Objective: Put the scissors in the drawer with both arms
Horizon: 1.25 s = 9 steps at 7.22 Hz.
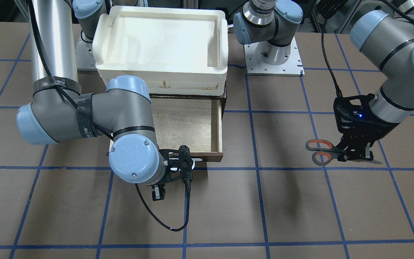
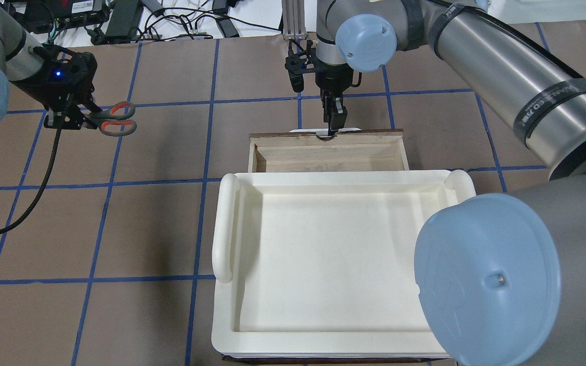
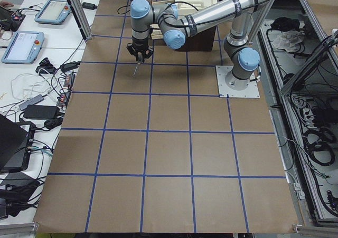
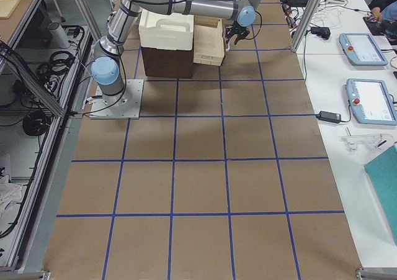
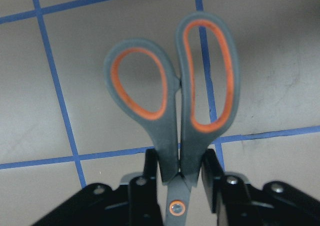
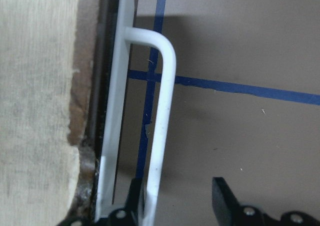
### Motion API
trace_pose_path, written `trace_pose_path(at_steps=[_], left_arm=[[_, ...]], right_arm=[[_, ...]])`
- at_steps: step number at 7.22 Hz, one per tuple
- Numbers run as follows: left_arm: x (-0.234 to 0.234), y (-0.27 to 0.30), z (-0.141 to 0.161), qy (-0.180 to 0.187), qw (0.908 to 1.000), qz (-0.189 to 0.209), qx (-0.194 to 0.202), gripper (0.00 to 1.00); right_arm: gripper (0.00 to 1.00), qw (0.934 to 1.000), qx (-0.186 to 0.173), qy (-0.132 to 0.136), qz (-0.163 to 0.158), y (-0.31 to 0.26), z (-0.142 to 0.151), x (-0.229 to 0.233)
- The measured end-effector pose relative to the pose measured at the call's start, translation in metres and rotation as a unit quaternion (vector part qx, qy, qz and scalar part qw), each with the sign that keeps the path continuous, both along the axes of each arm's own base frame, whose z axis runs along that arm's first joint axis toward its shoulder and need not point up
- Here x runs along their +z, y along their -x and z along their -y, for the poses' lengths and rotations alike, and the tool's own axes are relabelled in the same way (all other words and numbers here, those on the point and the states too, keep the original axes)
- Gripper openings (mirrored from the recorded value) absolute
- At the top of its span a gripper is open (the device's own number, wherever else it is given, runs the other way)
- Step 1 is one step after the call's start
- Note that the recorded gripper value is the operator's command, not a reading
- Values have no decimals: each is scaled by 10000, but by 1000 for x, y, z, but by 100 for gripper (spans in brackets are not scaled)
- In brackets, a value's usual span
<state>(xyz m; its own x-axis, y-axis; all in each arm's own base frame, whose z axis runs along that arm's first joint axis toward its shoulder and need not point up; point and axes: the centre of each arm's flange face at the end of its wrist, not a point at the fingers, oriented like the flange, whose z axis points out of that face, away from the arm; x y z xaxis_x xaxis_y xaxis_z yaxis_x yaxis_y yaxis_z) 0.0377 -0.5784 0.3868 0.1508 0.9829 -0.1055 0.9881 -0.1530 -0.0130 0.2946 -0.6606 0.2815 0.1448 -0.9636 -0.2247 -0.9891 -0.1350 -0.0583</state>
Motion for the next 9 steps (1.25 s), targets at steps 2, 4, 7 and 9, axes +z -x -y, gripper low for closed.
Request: trace_pose_path(at_steps=[2,4,7,9], left_arm=[[5,0,2,0,10000,-2,9,0],[9,4,3,-43,10000,-36,57,0],[15,42,1,-54,9997,-69,222,0],[24,77,-5,-32,9990,-101,445,0]], right_arm=[[81,10000,45,69,8,0,3,3],[100,9999,-15,106,6,1,4,6],[100,9993,-57,359,23,1,8,19],[100,9977,-36,680,-38,5,12,48]])
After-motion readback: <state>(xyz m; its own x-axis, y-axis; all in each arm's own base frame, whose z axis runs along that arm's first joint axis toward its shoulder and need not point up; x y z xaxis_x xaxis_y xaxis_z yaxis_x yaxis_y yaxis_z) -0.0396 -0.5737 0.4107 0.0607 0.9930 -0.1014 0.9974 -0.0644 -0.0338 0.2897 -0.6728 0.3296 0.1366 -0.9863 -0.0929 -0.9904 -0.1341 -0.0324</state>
